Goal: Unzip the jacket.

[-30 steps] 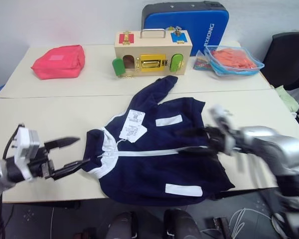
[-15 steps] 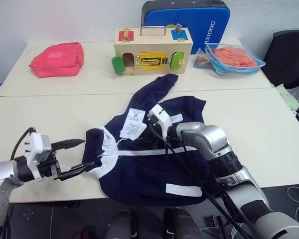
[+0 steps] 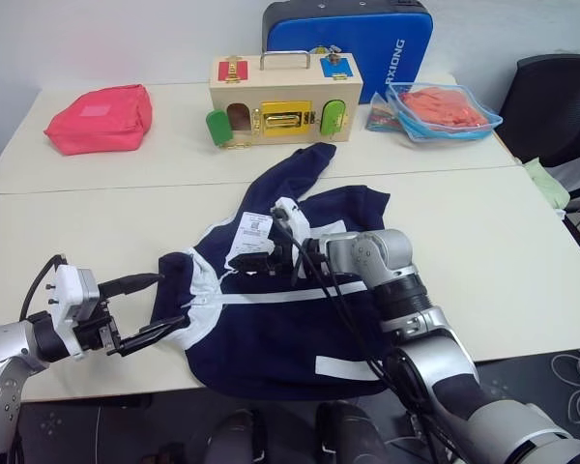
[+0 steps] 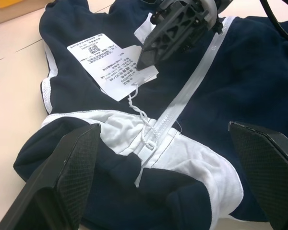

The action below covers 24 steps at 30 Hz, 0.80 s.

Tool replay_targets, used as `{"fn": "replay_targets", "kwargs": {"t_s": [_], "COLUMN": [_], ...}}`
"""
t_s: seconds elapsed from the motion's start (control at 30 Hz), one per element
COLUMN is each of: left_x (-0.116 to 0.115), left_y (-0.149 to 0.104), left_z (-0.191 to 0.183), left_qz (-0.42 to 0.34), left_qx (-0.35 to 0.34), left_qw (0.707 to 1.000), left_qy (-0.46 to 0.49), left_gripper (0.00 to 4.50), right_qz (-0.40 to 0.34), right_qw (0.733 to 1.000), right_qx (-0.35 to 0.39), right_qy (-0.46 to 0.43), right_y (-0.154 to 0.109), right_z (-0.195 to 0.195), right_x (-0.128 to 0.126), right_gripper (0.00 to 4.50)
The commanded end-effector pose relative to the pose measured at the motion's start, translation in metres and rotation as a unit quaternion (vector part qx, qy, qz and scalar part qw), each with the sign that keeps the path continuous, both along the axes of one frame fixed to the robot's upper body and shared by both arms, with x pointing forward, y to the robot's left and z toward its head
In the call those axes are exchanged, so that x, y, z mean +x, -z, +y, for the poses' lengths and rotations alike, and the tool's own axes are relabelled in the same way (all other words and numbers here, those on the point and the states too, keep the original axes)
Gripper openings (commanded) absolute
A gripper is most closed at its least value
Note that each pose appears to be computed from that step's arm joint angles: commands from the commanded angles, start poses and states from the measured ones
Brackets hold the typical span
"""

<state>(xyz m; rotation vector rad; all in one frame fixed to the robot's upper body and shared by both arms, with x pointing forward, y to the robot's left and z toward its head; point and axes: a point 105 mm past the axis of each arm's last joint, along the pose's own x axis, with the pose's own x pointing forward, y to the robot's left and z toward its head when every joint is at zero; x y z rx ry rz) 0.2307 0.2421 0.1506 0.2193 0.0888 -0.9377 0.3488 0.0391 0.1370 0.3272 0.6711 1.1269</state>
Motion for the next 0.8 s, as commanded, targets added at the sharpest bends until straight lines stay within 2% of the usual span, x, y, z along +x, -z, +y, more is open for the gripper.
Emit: {"fn": "replay_targets", "kwargs": {"t_s": [0.03, 0.1, 0.3, 0.53, 0.67, 0.8], "left_x": [0.005, 0.013, 0.036, 0.052, 0.053, 0.053], "left_y": [-0.001, 0.003, 0.016, 0.026, 0.022, 0.016], "left_z": [0.000, 0.000, -0.005, -0.010, -0.014, -0.016], "left_qz": [-0.015, -0.017, -0.017, 0.001, -0.010, -0.025], "left_qx": [0.002, 0.005, 0.024, 0.062, 0.066, 0.061], "left_qw": [1.000, 1.000, 0.998, 0.990, 0.986, 0.986], "left_qy": [0.003, 0.005, 0.049, 0.126, 0.150, 0.151], "left_gripper": [4.49, 4.50, 4.50, 4.50, 4.50, 4.50], "right_qz": [-0.004, 0.002, 0.018, 0.010, -0.003, -0.018], "right_qw": [1.000, 1.000, 0.999, 0.998, 0.997, 0.993], "right_qx": [0.008, 0.013, 0.026, 0.053, 0.074, 0.113], "right_qy": [-0.005, 0.005, 0.021, 0.018, 0.029, 0.012], "right_y": [-0.003, 0.001, 0.009, -0.002, -0.009, -0.025], "right_z": [0.015, 0.022, 0.023, 0.021, 0.020, 0.019], "right_x": [-0.001, 0.002, 0.005, 0.002, 0.004, -0.005], "right_gripper": [4.32, 4.07, 4.07, 4.07, 4.07, 4.07]}}
